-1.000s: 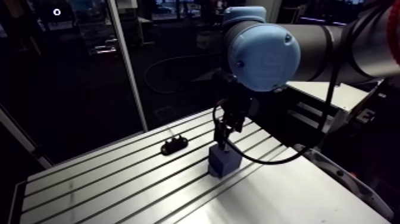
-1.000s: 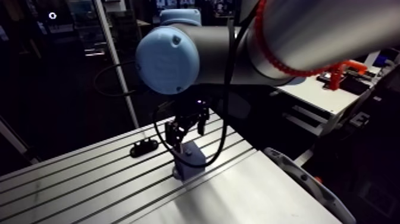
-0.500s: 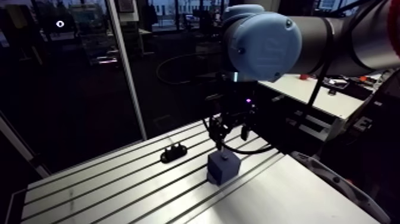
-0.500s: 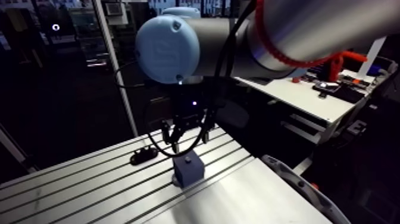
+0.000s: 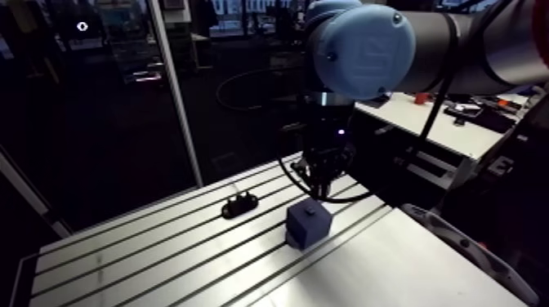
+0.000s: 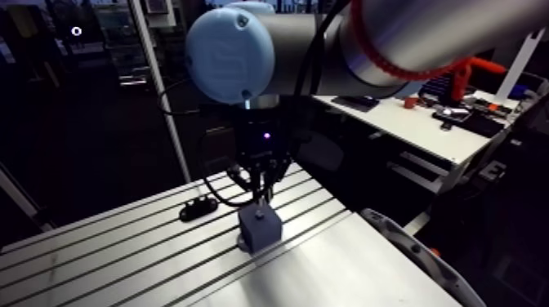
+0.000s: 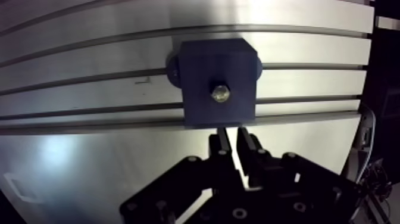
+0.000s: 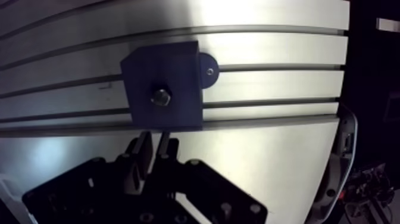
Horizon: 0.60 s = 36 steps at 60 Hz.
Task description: Pick up the M10 bolt and insert it into the hex recess until seated.
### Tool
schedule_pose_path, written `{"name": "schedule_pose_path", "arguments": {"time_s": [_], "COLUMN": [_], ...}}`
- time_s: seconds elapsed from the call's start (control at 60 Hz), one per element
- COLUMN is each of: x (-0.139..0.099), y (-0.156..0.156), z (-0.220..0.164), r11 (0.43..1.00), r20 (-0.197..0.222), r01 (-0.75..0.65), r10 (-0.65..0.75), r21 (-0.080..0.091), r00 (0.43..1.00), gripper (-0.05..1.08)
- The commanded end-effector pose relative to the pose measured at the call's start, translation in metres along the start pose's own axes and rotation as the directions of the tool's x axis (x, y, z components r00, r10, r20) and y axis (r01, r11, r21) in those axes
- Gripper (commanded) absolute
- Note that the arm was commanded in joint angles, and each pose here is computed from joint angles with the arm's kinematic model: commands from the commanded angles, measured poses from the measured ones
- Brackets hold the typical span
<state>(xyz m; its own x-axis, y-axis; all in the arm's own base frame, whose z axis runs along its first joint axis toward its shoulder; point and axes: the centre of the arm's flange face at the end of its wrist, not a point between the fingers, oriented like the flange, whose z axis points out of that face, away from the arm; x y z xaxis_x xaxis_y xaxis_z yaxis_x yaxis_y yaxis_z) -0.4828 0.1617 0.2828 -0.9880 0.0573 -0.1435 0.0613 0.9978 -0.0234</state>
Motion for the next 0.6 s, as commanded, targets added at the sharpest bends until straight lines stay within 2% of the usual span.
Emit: {"name": "schedule_pose_path", "arguments": {"time_s": [0.017,0.233,0.317,0.333,0.383,0.6], "x": [-0.001,-0.002,0.001,0.003,0.005,0.01], "y": [-0.006,-0.012,-0.011,-0.009,-0.009,-0.007], "z": [0.009,0.018,0.023,0.025,0.028,0.036], "r11": [1.0,0.999,0.998,0.998,0.998,0.998], "r20": [0.042,0.041,0.011,-0.002,-0.013,-0.017], "r01": [0.013,0.036,0.065,0.065,0.064,0.069], "r10": [-0.014,-0.037,-0.065,-0.065,-0.064,-0.069], "r21": [0.022,0.022,0.005,-0.004,-0.012,-0.014], "r00": [0.999,0.998,0.998,0.998,0.998,0.997], "gripper": [1.05,1.06,1.07,1.07,1.07,1.07]}}
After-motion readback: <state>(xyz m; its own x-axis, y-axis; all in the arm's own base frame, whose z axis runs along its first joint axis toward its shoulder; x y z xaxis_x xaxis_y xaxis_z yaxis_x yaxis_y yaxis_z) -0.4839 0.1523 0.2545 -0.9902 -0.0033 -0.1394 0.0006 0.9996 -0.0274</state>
